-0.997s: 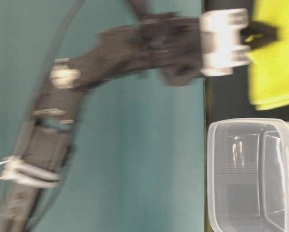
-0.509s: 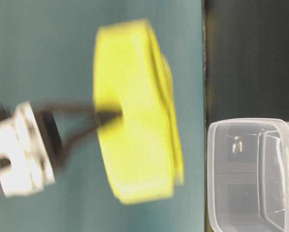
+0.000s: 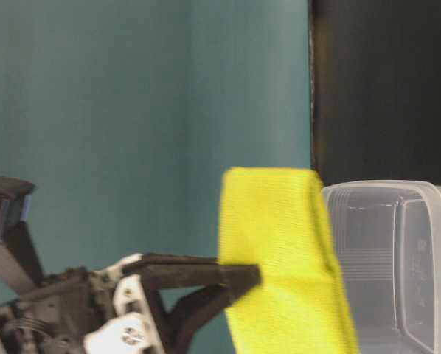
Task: Place the yellow towel into the container with the left arm.
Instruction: 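Lower the towel into the container and open the left gripper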
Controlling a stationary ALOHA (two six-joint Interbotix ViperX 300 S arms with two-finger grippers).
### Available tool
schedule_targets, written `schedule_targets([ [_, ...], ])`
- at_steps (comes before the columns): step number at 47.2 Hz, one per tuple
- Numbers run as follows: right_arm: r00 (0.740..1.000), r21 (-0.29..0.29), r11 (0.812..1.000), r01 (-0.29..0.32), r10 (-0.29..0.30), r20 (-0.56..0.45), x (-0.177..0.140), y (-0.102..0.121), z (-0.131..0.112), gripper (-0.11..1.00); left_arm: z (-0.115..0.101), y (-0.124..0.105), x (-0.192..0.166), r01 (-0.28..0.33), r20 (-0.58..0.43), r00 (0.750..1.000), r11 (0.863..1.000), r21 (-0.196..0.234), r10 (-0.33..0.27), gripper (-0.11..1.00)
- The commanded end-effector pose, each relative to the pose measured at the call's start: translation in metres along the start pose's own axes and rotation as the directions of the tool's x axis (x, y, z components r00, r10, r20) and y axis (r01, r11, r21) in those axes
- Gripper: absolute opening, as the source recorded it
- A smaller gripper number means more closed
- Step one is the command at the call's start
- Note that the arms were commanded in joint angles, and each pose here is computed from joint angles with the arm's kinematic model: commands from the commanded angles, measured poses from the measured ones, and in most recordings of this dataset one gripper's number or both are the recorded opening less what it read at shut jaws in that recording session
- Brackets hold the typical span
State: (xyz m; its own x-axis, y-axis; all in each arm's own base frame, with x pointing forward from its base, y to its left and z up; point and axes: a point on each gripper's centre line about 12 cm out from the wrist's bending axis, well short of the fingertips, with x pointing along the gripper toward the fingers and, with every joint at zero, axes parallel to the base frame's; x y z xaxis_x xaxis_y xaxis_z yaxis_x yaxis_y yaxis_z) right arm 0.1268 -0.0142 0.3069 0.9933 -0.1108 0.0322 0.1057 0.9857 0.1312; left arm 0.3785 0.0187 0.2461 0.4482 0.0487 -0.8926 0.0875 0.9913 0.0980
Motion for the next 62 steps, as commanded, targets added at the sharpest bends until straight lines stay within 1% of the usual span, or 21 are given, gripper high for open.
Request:
schedule_targets([
  [1,1.0,0.003,1.0,0.001,-0.001,0.014,0.002,0.0,0.004,0.77,-0.002,-0.001,0.003,-0.003,0.018,1.0,1.0,0.014,0.002,0.07],
  [8,1.0,0.003,1.0,0.001,-0.001,0.014,0.002,0.0,0.003,0.77,-0.008,-0.002,0.014,-0.004,0.027,1.0,1.0,0.009,0.004,0.07],
  [13,1.0,0.006,1.0,0.0,0.0,0.012,0.002,0.0,0.003,0.77,-0.013,-0.004,0.022,0.001,0.01,1.0,1.0,0.004,-0.001,0.09],
  [15,1.0,0.008,1.0,0.0,0.0,0.012,0.002,0.0,0.003,0.77,-0.014,-0.004,0.025,0.001,0.003,1.0,1.0,0.003,-0.001,0.17],
  [19,1.0,0.009,1.0,0.0,0.0,0.012,0.002,0.0,0.003,0.77,-0.016,-0.005,0.031,0.005,-0.01,1.0,1.0,0.002,-0.005,0.42],
  [24,1.0,0.009,1.0,0.0,0.0,0.011,0.002,0.0,0.003,0.77,-0.014,-0.005,0.029,0.003,0.005,1.0,1.0,-0.002,-0.003,0.74],
  [26,1.0,0.009,1.0,0.001,-0.001,0.014,0.002,0.0,0.003,0.77,-0.012,-0.004,0.027,0.0,0.023,1.0,1.0,-0.004,0.0,0.83],
  [28,1.0,0.009,1.0,0.0,0.0,0.014,0.002,0.0,0.003,0.77,-0.008,-0.002,0.019,-0.006,0.055,0.998,1.0,-0.009,0.006,0.88],
  [30,1.0,0.009,1.0,0.001,-0.001,0.014,0.002,0.0,0.003,0.77,-0.004,-0.001,0.009,-0.011,0.088,0.996,1.0,-0.01,0.012,0.86],
  [33,1.0,0.009,1.0,0.001,-0.001,0.014,0.002,0.0,0.003,0.77,0.002,0.001,-0.011,-0.019,0.148,0.989,1.0,-0.014,0.021,0.76],
  [34,1.0,0.009,1.0,0.0,0.0,0.012,0.002,0.0,0.003,0.77,0.002,0.001,-0.018,-0.023,0.166,0.986,1.0,-0.015,0.025,0.74],
  [37,1.0,0.009,1.0,0.001,-0.001,0.013,0.002,0.0,0.003,0.77,0.003,0.002,-0.038,-0.03,0.219,0.975,0.999,-0.02,0.034,0.74],
  [41,1.0,0.009,1.0,0.001,-0.001,0.013,0.002,0.0,0.003,0.77,0.0,0.002,-0.067,-0.04,0.297,0.954,0.999,-0.025,0.045,0.75],
  [47,1.0,0.011,1.0,0.002,-0.002,0.008,0.002,0.0,0.0,0.77,-0.016,0.001,-0.1,-0.053,0.392,0.918,0.998,-0.036,0.063,0.76],
  [50,1.0,0.012,1.0,0.002,-0.002,0.008,0.002,0.0,0.0,0.76,-0.027,0.0,-0.108,-0.058,0.416,0.907,0.998,-0.038,0.069,0.75],
  [55,1.0,0.012,1.0,0.002,-0.002,0.01,0.001,0.0,0.0,0.76,-0.049,-0.002,-0.123,-0.052,0.464,0.882,0.996,-0.07,0.078,0.75],
  [59,1.0,0.014,1.0,0.003,-0.003,0.0,0.002,-0.001,-0.003,0.76,-0.063,-0.004,-0.139,-0.04,0.528,0.844,0.993,-0.106,0.091,0.75],
  [60,1.0,0.012,1.0,0.002,-0.002,0.0,0.002,-0.001,-0.003,0.76,-0.067,-0.004,-0.143,-0.032,0.555,0.827,0.992,-0.124,0.096,0.75],
  [62,1.0,0.012,1.0,0.003,-0.003,-0.007,0.002,-0.001,-0.006,0.76,-0.073,-0.005,-0.146,-0.02,0.583,0.806,0.989,-0.143,0.1,0.75],
])
